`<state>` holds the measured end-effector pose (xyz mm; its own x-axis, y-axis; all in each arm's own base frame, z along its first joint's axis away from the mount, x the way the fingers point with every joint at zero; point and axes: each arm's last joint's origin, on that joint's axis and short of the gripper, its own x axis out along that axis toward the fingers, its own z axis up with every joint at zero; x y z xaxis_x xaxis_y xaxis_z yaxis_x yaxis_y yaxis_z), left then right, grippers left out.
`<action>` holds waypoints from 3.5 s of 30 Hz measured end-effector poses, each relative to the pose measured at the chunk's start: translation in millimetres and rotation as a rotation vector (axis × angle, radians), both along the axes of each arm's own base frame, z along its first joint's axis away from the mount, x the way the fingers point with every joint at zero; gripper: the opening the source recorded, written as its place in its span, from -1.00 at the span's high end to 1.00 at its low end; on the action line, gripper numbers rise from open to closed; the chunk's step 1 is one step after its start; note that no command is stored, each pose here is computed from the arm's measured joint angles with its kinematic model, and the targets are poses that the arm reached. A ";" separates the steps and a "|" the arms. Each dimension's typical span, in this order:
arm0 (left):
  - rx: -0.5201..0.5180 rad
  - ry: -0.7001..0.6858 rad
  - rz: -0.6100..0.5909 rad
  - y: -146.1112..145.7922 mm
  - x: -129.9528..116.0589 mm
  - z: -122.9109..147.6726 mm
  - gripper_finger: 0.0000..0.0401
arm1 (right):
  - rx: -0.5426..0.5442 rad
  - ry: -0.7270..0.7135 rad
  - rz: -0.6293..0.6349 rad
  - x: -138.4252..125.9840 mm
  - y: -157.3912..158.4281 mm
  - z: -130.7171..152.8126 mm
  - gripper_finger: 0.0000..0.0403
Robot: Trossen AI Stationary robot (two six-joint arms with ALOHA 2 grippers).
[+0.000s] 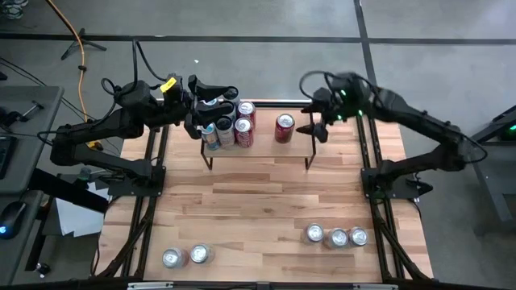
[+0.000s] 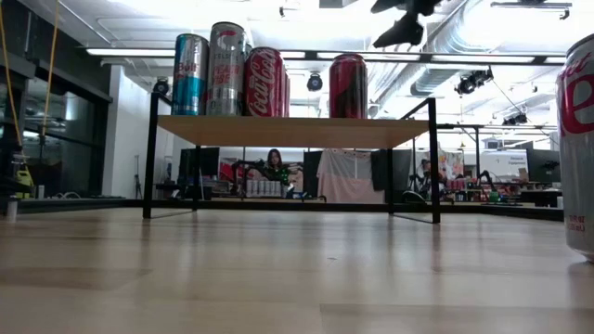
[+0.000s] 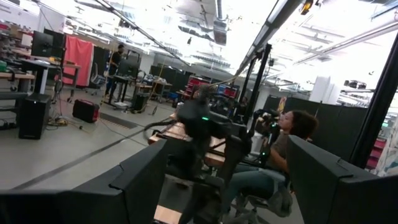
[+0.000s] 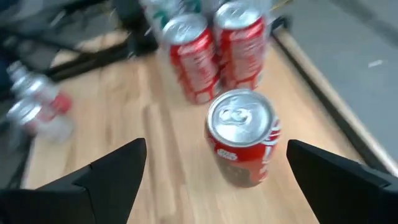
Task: Place canned beverage on shelf
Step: Put the red-white soda can aligned with the other red-white soda cans on the shelf
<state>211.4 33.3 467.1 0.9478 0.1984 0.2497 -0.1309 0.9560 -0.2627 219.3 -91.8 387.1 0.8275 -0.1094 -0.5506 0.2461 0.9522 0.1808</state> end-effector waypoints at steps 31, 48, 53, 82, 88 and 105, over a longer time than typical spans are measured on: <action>0.001 0.001 0.000 0.0 0.0 -0.1 -0.31 | 0.026 0.455 0.420 98.5 -57.6 -30.6 -0.84; 0.000 0.031 0.000 0.1 0.8 -2.9 -0.31 | 0.119 0.490 -0.046 114.3 -40.0 -27.3 -0.52; 0.029 0.037 0.008 0.1 0.8 -2.9 -0.31 | 0.080 0.488 -0.299 119.5 -32.5 -26.4 -0.52; 0.030 0.037 0.008 0.2 0.8 -2.9 -0.31 | 0.190 0.460 -0.454 122.4 -22.9 -27.8 -0.53; 0.030 0.036 0.008 0.2 0.8 -2.8 -0.31 | 0.321 0.425 -0.579 120.8 -25.9 -28.1 -0.53; 0.030 0.035 0.008 0.1 0.8 -2.7 -0.31 | 0.290 0.425 -0.478 121.9 -30.5 -28.0 -0.77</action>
